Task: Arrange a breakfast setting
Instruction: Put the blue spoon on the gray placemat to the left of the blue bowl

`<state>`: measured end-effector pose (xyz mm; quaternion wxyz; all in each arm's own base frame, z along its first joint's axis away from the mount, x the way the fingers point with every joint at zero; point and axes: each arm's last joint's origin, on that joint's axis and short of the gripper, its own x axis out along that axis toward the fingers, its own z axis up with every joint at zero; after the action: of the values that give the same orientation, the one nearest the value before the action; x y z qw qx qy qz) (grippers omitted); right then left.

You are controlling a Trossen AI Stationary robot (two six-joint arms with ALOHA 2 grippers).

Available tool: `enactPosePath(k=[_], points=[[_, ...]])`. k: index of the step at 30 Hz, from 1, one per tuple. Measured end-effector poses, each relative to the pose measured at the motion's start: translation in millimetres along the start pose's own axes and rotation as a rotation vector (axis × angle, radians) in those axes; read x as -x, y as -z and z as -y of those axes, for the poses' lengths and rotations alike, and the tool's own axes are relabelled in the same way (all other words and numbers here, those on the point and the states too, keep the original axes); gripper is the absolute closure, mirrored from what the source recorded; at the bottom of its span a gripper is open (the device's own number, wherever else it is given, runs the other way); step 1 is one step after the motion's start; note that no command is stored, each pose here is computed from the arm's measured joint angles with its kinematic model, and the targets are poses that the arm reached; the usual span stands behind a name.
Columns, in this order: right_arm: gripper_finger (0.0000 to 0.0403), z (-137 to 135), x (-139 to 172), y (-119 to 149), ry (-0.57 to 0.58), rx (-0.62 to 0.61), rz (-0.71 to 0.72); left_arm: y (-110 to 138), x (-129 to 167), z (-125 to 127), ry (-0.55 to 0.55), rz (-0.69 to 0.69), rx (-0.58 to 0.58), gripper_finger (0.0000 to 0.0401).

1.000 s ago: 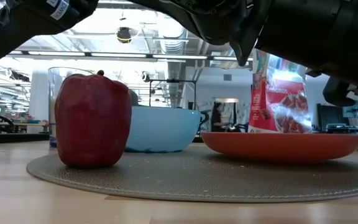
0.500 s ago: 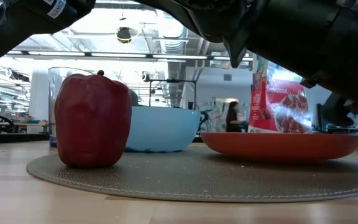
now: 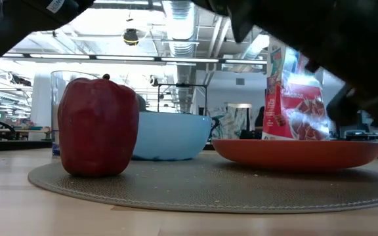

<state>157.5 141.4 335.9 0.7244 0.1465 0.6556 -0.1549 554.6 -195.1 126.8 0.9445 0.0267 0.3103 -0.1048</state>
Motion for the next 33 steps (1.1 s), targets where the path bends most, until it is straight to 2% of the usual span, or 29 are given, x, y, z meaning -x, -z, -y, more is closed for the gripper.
enactPosePath(k=[7, 17, 25, 33], points=[[0.0366, 0.1, 2.7, -0.2, -0.009, 0.002, 0.004, -10.1, 23.7, 15.0, -0.013, -0.088, -0.024, 0.0275], [0.0366, -1.2, 22.7, -2.6, -0.083, 0.009, 0.036, -13.5, 57.1, 43.6, -0.127, -0.216, -0.075, 0.0275], [0.0366, -0.7, 41.7, -4.8, -0.145, 0.015, 0.085, -22.8, 81.6, 66.2, -0.164, -0.214, -0.119, 0.0275], [0.0366, 2.5, 55.0, -10.2, -0.199, 0.007, 0.094, -21.4, 83.6, 72.0, -0.176, -0.216, -0.117, 0.0275]])
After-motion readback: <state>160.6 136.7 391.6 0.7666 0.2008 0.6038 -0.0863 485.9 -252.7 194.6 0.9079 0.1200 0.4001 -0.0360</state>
